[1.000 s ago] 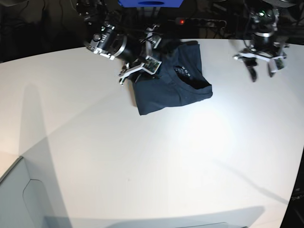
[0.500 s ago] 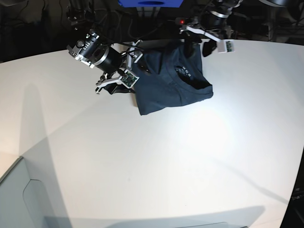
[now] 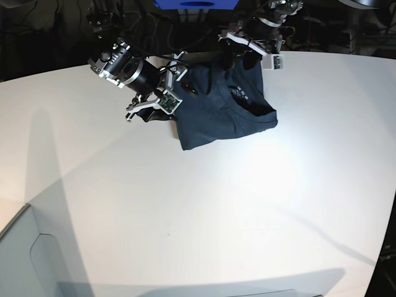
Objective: Fold the T-shirt properly
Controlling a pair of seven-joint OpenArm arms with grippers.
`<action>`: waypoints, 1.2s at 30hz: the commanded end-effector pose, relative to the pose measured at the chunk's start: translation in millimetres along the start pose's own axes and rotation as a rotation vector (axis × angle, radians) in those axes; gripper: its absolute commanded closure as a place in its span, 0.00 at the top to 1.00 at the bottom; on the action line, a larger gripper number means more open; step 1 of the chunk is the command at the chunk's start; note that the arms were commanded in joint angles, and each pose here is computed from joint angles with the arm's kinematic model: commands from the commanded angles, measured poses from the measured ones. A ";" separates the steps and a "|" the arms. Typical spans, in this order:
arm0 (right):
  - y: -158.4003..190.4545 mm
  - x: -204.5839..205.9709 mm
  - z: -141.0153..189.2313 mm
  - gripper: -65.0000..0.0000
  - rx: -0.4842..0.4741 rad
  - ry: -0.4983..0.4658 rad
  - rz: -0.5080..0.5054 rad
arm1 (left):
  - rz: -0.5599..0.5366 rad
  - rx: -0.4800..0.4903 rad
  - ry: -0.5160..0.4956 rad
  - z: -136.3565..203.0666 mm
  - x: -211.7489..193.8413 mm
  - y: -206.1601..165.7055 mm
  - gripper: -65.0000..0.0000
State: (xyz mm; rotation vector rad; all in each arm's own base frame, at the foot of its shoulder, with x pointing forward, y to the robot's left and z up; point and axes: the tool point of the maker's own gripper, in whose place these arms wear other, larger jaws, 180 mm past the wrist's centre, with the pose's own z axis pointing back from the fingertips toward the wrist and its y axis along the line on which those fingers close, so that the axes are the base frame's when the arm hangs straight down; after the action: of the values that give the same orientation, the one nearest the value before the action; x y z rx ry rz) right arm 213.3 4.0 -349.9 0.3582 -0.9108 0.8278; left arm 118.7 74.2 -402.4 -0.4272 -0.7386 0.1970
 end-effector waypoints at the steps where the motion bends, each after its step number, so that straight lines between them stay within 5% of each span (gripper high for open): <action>1: -2.6 11.4 2.2 0.61 -0.010 -0.046 -0.003 | 0.003 -0.021 -0.020 1.6 3.8 -6.0 0.55; 3: -2.3 10.3 2.4 0.61 -0.009 -0.043 -0.003 | 0.003 -0.027 -0.019 1.2 3.1 -8.2 0.49; 10: -2.4 9.5 2.3 0.60 -0.009 -0.041 -0.003 | -0.013 -0.020 -0.007 5.8 1.4 -3.4 0.00; 31: -1.3 2.3 -3.5 0.61 0.002 -0.022 -0.019 | -0.106 0.039 -0.042 30.0 26.4 21.9 0.00; 36: -0.7 0.7 -4.3 0.61 0.005 -0.019 -0.022 | -0.100 0.046 -0.028 29.6 21.2 25.4 0.28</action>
State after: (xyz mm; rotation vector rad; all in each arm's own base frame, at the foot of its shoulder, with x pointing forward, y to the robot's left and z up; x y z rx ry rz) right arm 209.9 2.6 -363.5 0.3646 -0.8691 0.8240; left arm 111.9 114.1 -387.9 -0.3317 -0.7568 0.1258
